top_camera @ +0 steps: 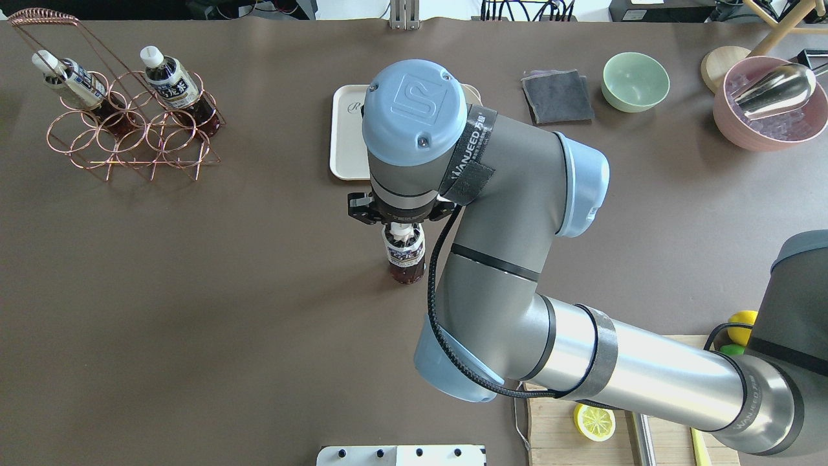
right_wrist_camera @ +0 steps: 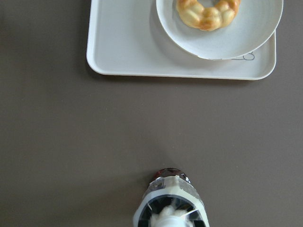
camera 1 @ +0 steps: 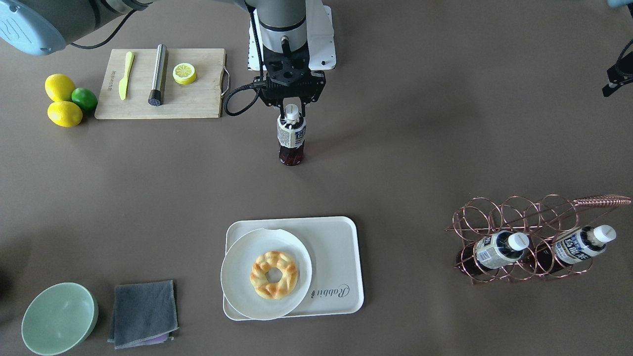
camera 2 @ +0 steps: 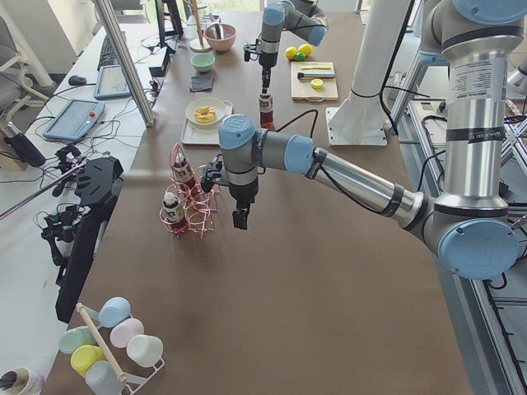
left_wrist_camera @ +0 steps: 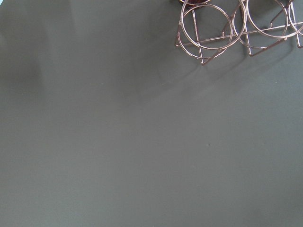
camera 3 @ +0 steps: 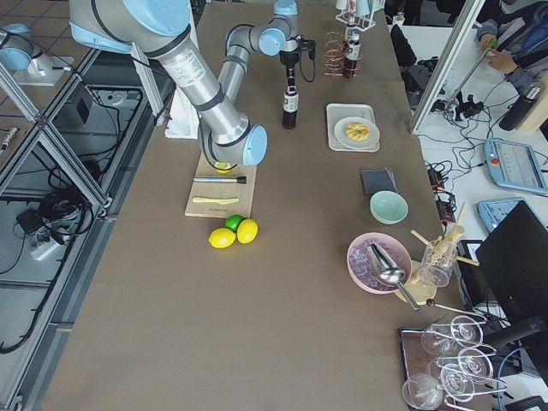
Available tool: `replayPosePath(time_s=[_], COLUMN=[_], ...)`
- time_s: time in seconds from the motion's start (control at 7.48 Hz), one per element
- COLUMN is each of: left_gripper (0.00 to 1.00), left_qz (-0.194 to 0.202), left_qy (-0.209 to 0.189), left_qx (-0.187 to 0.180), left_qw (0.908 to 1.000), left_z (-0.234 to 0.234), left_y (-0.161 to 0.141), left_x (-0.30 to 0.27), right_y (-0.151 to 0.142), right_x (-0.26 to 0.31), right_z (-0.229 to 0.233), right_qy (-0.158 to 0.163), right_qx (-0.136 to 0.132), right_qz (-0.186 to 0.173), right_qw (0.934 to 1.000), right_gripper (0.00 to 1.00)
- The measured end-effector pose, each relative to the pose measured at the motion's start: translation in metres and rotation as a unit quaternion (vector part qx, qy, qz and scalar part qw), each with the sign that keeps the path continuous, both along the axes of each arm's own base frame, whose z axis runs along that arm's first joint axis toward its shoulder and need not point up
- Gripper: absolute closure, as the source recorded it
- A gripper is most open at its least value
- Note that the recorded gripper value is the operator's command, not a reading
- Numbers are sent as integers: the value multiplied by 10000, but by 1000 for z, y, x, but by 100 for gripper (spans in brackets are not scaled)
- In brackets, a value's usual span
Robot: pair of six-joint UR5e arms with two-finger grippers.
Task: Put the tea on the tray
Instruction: 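Close the right gripper on the bottle cap and lift it, then carry the bottle onto the white tray beside the plate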
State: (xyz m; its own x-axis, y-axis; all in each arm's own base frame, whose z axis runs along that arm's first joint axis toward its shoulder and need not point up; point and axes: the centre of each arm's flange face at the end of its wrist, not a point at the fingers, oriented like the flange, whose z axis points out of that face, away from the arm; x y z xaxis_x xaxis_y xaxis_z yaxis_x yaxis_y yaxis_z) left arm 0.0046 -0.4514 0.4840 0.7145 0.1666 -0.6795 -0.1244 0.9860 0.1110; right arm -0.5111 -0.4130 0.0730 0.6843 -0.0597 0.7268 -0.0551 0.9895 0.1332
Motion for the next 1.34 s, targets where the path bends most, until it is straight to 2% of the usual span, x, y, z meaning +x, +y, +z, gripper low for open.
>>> replayPosePath(time_s=[0.27, 0.53, 0.67, 0.94, 1.2, 1.34], left_gripper=[3, 3, 3, 3, 3, 3], left_qz=[-6, -12, -18, -29, -34, -36], left_qy=[-1, 7, 11, 13, 19, 23], left_qx=[-11, -4, 2, 24, 43, 64], left_qw=[10000, 10000, 10000, 10000, 10000, 10000], left_z=[5, 9, 11, 16, 15, 13], left_y=[-4, -6, -7, -9, -9, -9], left_x=[0, 1, 1, 1, 1, 1], right_y=[-13, -44, -72, -154, -222, -247], right_x=[13, 38, 46, 19, -8, -23], right_z=[-5, -19, -33, -72, -77, -78], right_qy=[-41, -131, -120, -123, -188, -245], right_qx=[48, 72, 77, 17, -49, -131], right_qz=[29, 201, 317, 597, 825, 966], right_qw=[10000, 9997, 9994, 9981, 9964, 9949], right_gripper=[100, 100, 100, 100, 100, 100])
